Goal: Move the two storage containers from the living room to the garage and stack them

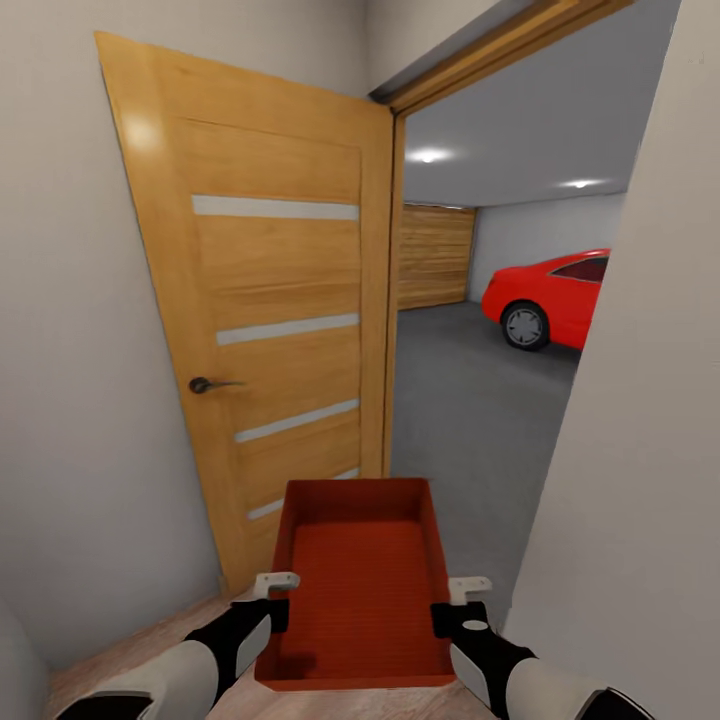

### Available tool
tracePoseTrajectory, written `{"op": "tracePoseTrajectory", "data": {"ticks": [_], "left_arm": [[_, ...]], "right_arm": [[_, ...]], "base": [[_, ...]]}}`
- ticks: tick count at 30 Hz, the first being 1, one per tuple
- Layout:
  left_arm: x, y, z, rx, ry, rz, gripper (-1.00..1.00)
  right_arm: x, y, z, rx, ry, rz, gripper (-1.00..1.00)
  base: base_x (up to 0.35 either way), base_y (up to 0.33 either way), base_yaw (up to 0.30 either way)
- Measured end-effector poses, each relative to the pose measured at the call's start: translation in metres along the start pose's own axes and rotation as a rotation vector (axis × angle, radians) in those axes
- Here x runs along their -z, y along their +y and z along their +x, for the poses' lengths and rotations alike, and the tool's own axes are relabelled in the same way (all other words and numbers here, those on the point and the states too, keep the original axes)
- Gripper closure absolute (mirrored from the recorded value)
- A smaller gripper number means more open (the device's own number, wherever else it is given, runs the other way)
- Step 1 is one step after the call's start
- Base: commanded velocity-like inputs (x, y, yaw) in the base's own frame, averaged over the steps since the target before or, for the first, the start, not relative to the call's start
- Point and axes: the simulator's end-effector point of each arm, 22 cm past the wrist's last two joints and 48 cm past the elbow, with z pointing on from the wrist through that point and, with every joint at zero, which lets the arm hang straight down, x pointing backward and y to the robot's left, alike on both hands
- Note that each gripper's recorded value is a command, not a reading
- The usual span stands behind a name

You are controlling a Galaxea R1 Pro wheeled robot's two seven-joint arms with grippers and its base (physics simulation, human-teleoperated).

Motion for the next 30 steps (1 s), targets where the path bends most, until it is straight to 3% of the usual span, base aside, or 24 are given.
{"op": "tracePoseTrajectory", "data": {"ticks": [13, 30], "left_arm": [[0.0004, -0.0028, 0.0002, 0.000, 0.000, -0.002, 1.00], [-0.0007, 0.0026, 0.0007, -0.001, 0.001, 0.002, 1.00]], "right_arm": [[-0.0008, -0.0028, 0.0003, 0.000, 0.000, -0.002, 1.00], [0.0005, 0.0027, 0.0012, -0.001, 0.002, 0.000, 1.00]], "base": [[0.007, 0.003, -0.276], [0.149, 0.168, -0.017]]}}
